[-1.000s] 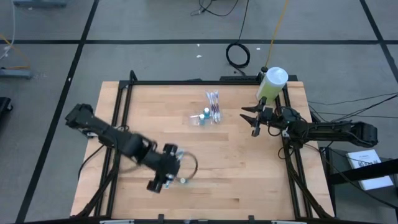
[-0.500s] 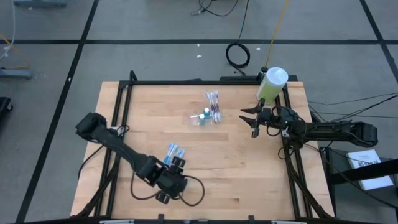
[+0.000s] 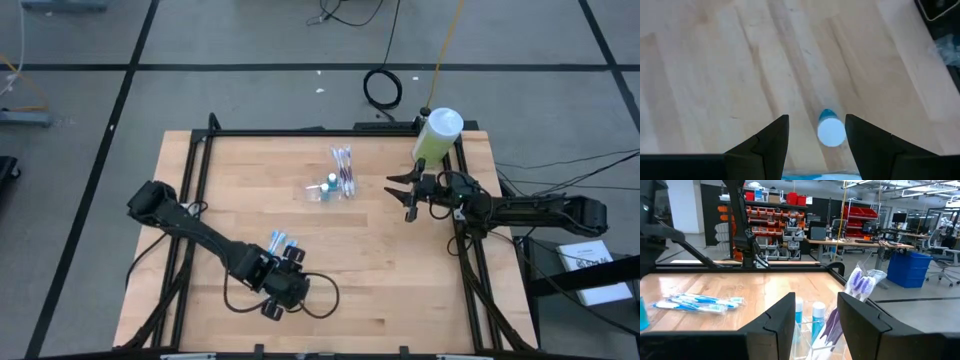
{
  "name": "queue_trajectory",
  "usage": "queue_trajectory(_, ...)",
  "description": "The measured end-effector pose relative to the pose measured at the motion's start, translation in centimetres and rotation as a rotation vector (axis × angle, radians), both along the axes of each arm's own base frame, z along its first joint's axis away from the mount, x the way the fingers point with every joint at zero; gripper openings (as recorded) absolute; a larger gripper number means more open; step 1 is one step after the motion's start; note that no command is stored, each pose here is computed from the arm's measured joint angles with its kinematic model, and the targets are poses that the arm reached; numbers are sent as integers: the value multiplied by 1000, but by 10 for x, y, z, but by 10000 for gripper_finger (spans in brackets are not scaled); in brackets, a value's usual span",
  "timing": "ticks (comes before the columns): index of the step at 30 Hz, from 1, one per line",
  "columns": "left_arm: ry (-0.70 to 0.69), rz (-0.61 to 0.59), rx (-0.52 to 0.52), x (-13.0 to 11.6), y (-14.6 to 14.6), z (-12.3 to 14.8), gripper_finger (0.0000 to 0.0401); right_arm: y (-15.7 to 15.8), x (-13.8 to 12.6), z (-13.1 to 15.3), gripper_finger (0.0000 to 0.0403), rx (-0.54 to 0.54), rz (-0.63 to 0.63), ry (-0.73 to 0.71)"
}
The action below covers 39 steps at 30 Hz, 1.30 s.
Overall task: Pick & Place toothbrushing station
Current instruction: Put the blue mouthwash into the transparent organizer
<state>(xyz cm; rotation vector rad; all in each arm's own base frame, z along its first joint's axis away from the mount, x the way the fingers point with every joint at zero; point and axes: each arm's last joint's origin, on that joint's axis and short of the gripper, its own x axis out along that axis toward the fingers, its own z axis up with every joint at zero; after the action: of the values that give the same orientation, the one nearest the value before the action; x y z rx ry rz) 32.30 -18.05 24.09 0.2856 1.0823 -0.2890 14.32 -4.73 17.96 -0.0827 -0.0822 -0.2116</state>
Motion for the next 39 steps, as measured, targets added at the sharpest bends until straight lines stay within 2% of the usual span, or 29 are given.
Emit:
queue_trajectory(12,48,43,-6,-4,5,-15,202,0,0,-1,141,16,1,7)
queue_trajectory(20,94,25,-25,-8,6,-22,202,0,0,-1,141,26,2,6)
queue_trajectory(31,74,15,-14,-6,6,-21,202,0,0,-2,141,29,2,12)
queue_trajectory(34,62,121,-24,-2,10,-23,202,0,0,-2,141,29,2,12)
queue_trajectory(37,97,275,-70,2,16,-29,202,0,0,-2,141,29,2,12)
queue_trajectory(39,106,333,-105,9,20,-35,202,0,0,-2,141,30,2,15)
